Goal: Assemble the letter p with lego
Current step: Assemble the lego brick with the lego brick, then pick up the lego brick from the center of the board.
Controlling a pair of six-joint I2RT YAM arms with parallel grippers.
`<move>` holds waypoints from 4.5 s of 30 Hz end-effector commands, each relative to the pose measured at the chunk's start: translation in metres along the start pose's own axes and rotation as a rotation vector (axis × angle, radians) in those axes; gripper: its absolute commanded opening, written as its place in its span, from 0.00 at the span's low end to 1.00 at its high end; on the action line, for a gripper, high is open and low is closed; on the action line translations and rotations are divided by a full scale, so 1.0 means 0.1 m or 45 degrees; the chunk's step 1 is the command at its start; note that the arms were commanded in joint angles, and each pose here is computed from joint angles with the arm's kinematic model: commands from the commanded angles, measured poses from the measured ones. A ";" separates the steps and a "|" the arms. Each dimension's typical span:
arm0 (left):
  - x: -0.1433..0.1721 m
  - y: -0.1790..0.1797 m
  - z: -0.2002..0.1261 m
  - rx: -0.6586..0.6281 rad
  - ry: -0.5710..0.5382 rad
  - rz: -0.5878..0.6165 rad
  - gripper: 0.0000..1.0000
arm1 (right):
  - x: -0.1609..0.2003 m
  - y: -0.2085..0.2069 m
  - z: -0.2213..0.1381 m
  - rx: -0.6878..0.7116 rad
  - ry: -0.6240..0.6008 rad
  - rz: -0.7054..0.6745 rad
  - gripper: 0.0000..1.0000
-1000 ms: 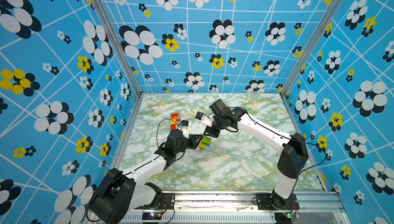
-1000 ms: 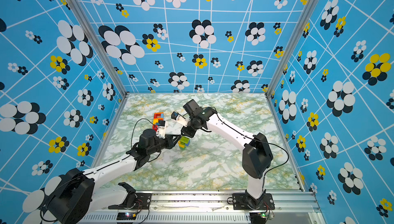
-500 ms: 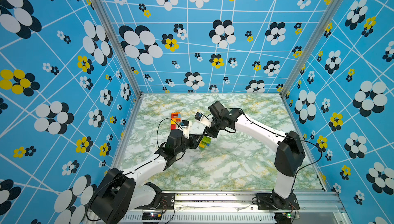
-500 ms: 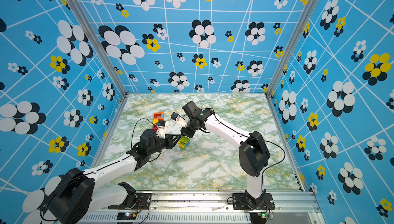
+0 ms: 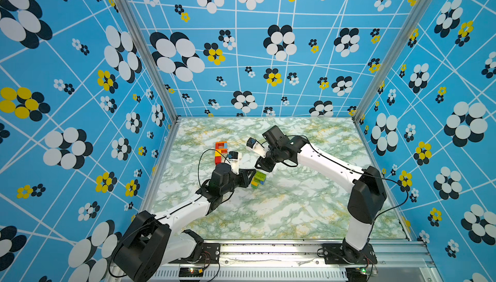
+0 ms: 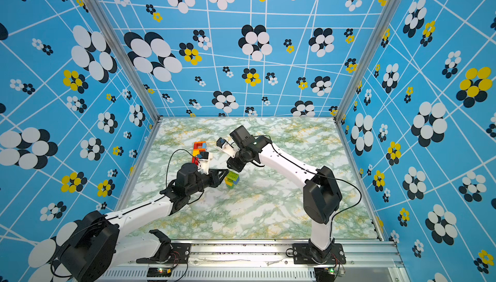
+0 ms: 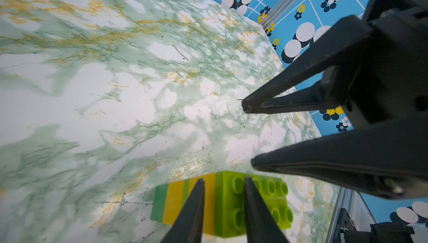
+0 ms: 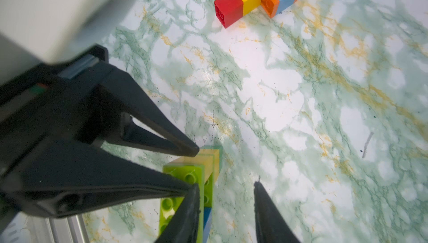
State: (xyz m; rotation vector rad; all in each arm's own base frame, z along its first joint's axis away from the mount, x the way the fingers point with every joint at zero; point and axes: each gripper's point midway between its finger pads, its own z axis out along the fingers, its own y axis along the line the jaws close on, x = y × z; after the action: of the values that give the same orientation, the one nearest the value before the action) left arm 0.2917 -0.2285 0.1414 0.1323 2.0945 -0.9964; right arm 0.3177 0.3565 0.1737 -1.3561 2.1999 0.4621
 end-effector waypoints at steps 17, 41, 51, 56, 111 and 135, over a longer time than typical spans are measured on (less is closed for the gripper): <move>0.73 0.48 -0.02 -0.217 0.314 -0.052 0.29 | 0.46 0.22 0.23 -0.083 0.159 0.063 0.37; 0.88 0.57 -0.07 -0.280 0.378 -0.023 0.28 | 0.27 0.22 0.13 -0.046 0.102 0.037 0.35; 0.86 0.59 -0.10 -0.303 0.360 -0.016 0.29 | -0.29 0.22 -0.30 -0.031 -0.170 0.128 0.52; 0.85 0.58 -0.09 -0.302 0.358 -0.016 0.29 | -0.20 0.25 -0.35 -0.022 -0.186 0.106 0.52; 0.08 0.24 -0.19 -0.114 0.076 0.037 0.73 | 0.45 0.35 -0.01 -0.062 0.013 0.067 0.22; 0.24 -0.17 0.02 0.168 -0.015 0.695 0.75 | 0.27 0.16 -0.68 -0.179 -0.157 0.448 0.21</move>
State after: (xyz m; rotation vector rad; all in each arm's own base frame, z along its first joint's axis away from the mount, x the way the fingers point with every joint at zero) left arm 0.2628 -0.2412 0.1257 0.6430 1.9033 -0.8812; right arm 0.2835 0.3060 0.1932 -1.0030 2.3505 0.7537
